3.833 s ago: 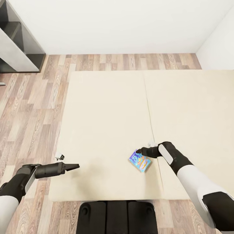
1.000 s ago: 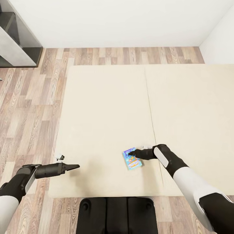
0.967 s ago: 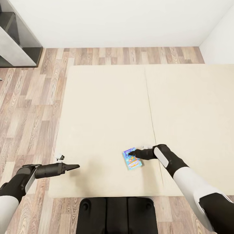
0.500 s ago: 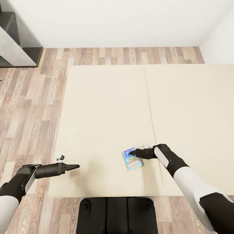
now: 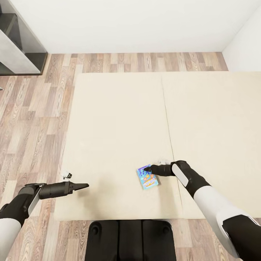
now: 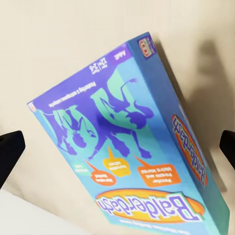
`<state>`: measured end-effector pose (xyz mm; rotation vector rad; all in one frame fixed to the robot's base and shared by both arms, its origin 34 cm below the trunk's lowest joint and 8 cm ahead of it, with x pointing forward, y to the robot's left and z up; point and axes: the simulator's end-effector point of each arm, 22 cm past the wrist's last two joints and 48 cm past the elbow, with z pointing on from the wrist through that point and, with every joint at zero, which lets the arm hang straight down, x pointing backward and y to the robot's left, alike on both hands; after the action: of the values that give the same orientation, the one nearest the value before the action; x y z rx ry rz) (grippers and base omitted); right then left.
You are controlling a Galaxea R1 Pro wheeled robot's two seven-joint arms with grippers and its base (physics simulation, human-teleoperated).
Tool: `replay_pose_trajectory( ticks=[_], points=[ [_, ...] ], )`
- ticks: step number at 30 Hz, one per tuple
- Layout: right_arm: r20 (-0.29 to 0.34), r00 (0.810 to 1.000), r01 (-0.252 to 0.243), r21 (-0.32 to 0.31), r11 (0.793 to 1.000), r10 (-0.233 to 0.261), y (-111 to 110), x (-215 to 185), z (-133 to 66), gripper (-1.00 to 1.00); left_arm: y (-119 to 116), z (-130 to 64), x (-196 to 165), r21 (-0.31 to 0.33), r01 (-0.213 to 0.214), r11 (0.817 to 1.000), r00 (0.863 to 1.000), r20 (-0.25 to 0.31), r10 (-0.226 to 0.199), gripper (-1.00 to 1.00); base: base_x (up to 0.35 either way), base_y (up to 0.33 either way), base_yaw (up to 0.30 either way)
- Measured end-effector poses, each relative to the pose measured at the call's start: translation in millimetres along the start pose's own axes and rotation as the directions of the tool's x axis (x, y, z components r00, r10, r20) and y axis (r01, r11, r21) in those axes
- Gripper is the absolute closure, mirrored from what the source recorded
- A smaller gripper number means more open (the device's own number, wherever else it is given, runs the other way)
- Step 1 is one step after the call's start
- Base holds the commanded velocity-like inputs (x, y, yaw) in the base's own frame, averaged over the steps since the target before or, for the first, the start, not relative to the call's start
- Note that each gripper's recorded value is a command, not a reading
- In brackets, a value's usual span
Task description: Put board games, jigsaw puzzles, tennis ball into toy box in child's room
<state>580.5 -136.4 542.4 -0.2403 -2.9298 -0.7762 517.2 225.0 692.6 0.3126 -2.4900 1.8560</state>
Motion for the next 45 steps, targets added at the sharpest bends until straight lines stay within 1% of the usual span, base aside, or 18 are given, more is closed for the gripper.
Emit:
replay_pose_trajectory(
  ticks=[45],
  points=[
    [0.000, 1.000, 0.001, -0.003, 1.000, -0.001, 1.6, 0.7, 1.1, -1.00, 0.1, 0.0, 0.3, 0.000, 0.000, 1.000, 1.000, -0.002, 0.000, -1.00, 0.000, 0.000, 0.000]
  ],
)
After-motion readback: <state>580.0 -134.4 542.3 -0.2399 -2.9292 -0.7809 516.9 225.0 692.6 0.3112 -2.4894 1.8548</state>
